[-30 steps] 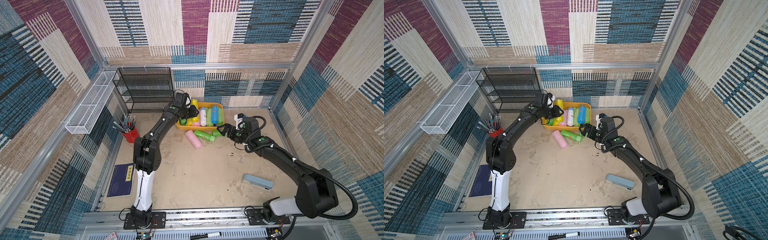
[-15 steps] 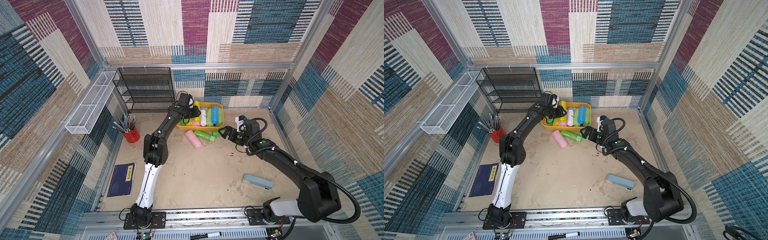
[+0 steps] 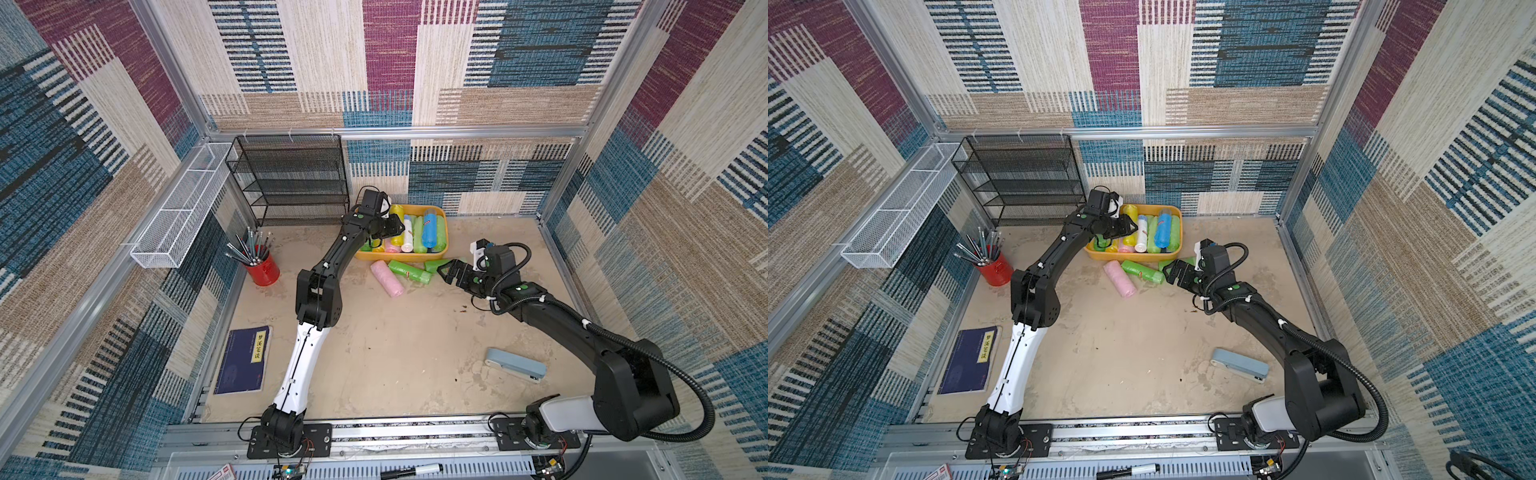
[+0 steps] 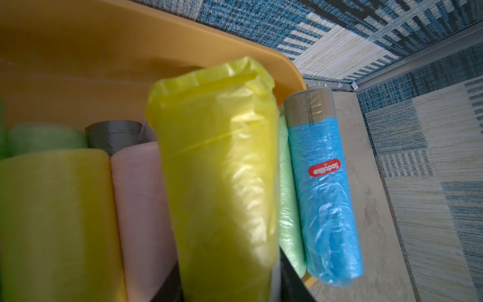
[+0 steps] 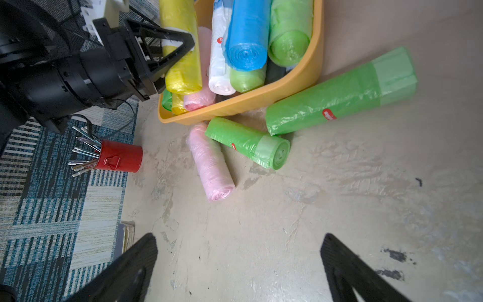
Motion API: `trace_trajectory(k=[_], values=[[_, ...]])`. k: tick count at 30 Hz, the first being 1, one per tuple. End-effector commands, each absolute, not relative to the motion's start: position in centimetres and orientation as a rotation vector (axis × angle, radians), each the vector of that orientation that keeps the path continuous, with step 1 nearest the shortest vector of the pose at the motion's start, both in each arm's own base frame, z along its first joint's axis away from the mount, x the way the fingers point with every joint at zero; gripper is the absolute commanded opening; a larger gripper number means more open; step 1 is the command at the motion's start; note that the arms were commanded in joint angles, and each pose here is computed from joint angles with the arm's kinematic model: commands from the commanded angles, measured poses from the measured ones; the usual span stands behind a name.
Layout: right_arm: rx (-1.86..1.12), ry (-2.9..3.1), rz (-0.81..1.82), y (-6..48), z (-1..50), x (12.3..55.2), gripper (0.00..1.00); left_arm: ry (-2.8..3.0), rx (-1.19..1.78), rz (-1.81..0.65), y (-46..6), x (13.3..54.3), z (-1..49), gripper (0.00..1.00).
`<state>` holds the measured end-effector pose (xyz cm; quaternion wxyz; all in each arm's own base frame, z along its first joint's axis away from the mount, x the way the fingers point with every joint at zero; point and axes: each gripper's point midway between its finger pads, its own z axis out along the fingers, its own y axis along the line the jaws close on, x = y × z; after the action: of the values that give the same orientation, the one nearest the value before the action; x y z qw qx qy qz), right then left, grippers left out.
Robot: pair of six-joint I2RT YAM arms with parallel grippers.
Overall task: Put the roll of trash bags into the storage box
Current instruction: Place the roll of trash bags in the storage box.
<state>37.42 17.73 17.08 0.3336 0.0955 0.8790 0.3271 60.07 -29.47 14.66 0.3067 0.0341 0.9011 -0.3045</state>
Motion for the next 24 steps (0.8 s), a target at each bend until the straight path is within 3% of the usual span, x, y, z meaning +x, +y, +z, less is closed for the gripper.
trace_trajectory(k=[1,2,5,8,24], values=[[0.23,2.278,0.829,17.7,17.5,37.9,0.99,2.33,0.145,-0.833,-29.7,59.7,17.6,0.56],[0.227,2.277,0.824,17.7,17.6,38.0,0.99,2.324,0.157,-0.832,-29.7,59.5,18.0,0.64],[0.229,2.274,0.814,17.6,17.8,38.3,0.99,2.306,0.161,-0.811,-29.4,59.3,19.3,0.75],[0.232,2.26,0.803,17.4,18.0,38.4,0.99,2.296,0.163,-0.817,-29.2,59.1,20.3,1.0],[0.181,2.218,0.768,17.2,19.2,39.0,0.99,2.273,0.138,-0.773,-26.9,55.1,26.0,0.98]])
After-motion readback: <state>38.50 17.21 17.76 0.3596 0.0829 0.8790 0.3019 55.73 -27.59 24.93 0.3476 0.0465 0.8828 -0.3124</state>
